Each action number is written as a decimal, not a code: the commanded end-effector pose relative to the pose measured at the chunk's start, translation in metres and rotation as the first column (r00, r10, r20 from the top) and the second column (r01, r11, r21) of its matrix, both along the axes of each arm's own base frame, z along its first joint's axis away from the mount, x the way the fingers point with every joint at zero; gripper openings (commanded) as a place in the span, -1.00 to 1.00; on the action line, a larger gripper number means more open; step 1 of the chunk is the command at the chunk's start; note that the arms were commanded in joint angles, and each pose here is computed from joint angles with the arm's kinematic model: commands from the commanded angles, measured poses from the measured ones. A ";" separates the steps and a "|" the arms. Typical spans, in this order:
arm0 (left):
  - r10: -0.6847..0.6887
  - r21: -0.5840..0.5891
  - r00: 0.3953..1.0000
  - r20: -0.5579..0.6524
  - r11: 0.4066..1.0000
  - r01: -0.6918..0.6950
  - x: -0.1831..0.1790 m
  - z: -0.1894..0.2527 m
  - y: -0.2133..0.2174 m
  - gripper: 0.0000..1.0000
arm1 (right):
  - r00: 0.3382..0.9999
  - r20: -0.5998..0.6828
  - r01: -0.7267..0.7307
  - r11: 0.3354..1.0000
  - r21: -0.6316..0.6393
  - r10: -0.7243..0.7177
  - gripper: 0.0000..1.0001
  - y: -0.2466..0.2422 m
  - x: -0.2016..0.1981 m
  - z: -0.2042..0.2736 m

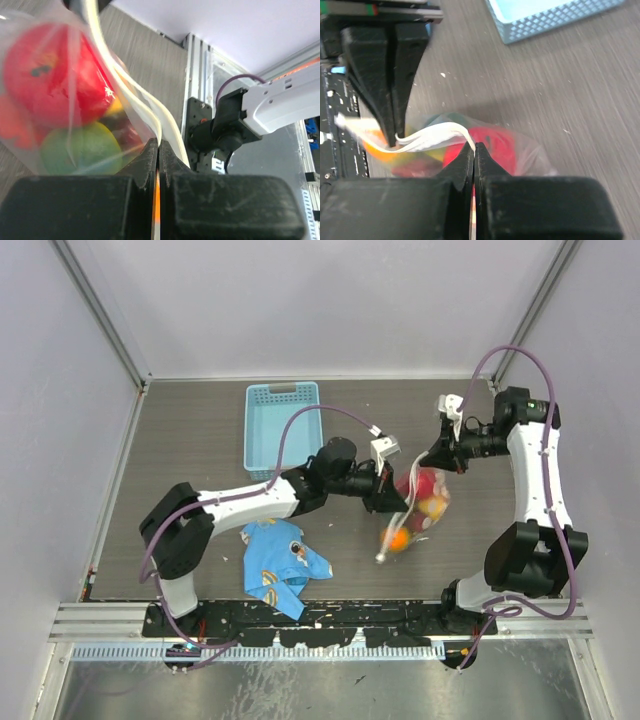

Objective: Open the zip-top bag and remove the fake food
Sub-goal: Open the zipper of the food storage bag at the center of the board.

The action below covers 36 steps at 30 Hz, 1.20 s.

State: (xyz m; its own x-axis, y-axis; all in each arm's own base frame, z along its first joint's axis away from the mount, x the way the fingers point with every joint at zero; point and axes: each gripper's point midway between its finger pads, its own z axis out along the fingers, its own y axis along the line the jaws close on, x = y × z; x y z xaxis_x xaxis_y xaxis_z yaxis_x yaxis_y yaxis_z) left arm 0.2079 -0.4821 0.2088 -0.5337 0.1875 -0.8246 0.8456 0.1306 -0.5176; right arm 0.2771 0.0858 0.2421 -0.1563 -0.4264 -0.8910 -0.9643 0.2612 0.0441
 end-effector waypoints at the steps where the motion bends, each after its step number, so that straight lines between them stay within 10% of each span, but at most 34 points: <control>1: -0.024 -0.201 0.999 0.040 0.979 0.031 -0.003 0.060 -0.028 -1.00 | 0.991 0.106 0.089 0.990 -0.111 -0.077 -0.98 -0.026 0.019 0.026; 13: 0.188 -0.077 0.982 -0.030 0.979 -0.190 0.011 -0.018 0.004 -1.00 | 0.998 0.021 -0.058 0.989 -0.136 0.061 -0.93 0.053 0.033 -0.034; 24: 0.360 -0.036 0.931 -0.055 0.931 -0.362 0.005 -0.050 0.059 -1.00 | 0.999 -0.028 -0.038 0.999 -0.036 0.037 0.36 0.084 0.027 -0.004; 36: 0.317 -0.081 0.940 -0.122 0.941 -0.328 -0.003 -0.041 0.052 -1.00 | 0.962 -0.271 0.017 1.000 0.019 -0.011 0.52 0.082 -0.056 -0.024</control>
State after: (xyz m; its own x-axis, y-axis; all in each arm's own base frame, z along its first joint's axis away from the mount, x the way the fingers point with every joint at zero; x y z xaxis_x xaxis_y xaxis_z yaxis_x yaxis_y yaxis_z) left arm 0.2037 -0.4215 0.1356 -0.6699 -0.0101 -0.7424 0.6752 0.4074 -0.6149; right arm 0.2392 0.1668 0.2362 -0.2350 -0.4377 -0.8678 -0.9660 0.2046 0.1584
